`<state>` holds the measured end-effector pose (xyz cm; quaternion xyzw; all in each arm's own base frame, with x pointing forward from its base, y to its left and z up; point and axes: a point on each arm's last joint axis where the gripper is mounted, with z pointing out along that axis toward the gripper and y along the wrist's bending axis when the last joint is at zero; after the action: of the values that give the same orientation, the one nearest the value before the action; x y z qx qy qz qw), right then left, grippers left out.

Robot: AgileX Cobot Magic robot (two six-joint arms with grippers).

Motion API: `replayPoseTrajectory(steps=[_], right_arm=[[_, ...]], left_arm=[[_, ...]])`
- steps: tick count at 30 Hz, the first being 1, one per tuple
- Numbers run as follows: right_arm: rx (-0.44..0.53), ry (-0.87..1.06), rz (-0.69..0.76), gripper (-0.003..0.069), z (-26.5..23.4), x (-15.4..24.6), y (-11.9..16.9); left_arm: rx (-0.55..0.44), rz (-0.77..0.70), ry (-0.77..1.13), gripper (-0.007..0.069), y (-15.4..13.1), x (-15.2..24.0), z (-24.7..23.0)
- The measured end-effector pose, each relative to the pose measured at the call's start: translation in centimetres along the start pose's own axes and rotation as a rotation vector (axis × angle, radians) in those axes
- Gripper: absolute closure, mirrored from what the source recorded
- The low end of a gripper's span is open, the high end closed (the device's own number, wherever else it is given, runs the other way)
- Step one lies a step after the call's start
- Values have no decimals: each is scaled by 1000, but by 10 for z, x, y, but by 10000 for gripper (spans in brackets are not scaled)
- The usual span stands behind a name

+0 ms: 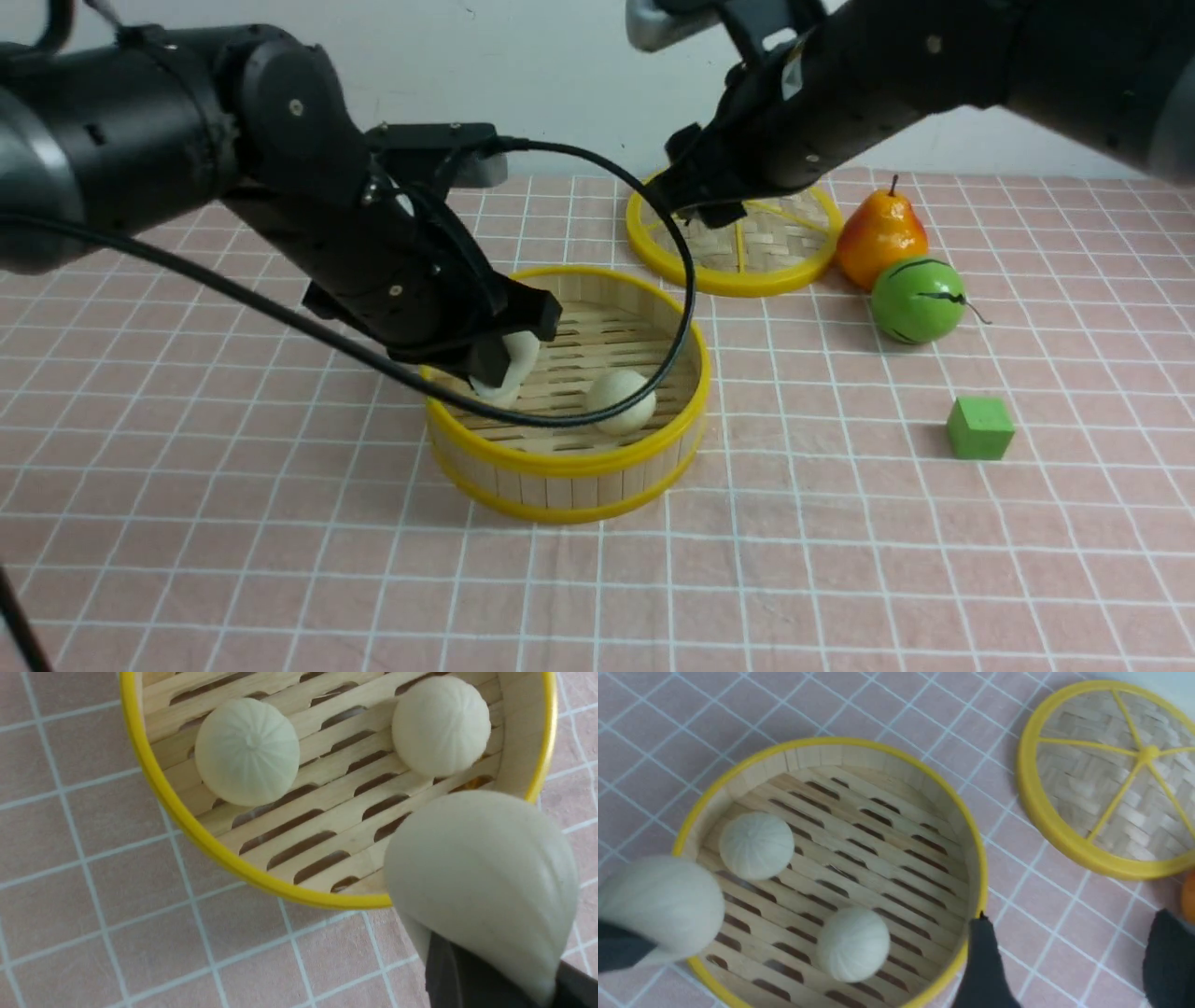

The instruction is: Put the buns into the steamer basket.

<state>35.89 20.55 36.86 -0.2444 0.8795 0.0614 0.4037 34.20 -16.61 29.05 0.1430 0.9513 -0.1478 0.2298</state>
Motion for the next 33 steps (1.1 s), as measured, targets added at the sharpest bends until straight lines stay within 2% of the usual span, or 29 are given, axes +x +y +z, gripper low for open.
replayPoseTrajectory(steps=[9, 13, 17, 18, 22, 23, 24, 25, 26, 27, 30, 33], right_arm=[[46, 55, -6, 293, -73, 3, -11], [52, 61, 2, 319, -101, 6, -14], [56, 51, 10, 345, -129, 9, -16], [57, 48, 12, 351, -134, 9, -17], [58, 32, 15, 381, -151, 16, -18], [58, 32, 15, 384, -151, 17, -18], [57, 34, 14, 393, -155, 21, -18], [57, 36, 14, 397, -158, 24, -18], [57, 39, 14, 398, -158, 25, -18], [58, 31, 16, 405, -166, 31, -19], [58, 1, 20, 412, -182, 40, -20], [57, -51, 43, 412, -201, 52, -20]], left_arm=[[-15, 127, 93, 627, -17, -4, 59], [-58, 102, 111, 624, -12, -1, 79], [-90, 79, 98, 572, -5, -2, 94], [-88, 74, 94, 536, -5, -2, 97], [-70, 50, 86, 266, -6, -3, 103], [-70, 47, 86, 239, -6, -3, 103], [-70, 40, 83, 137, -7, -3, 102], [-72, 38, 85, 79, -7, -4, 101], [-72, 39, 84, 69, -7, -4, 100], [-74, 31, 91, -2, -8, -6, 93], [-75, 20, 78, -31, -13, -14, 71], [-81, 28, 36, -13, -19, -28, 31]])
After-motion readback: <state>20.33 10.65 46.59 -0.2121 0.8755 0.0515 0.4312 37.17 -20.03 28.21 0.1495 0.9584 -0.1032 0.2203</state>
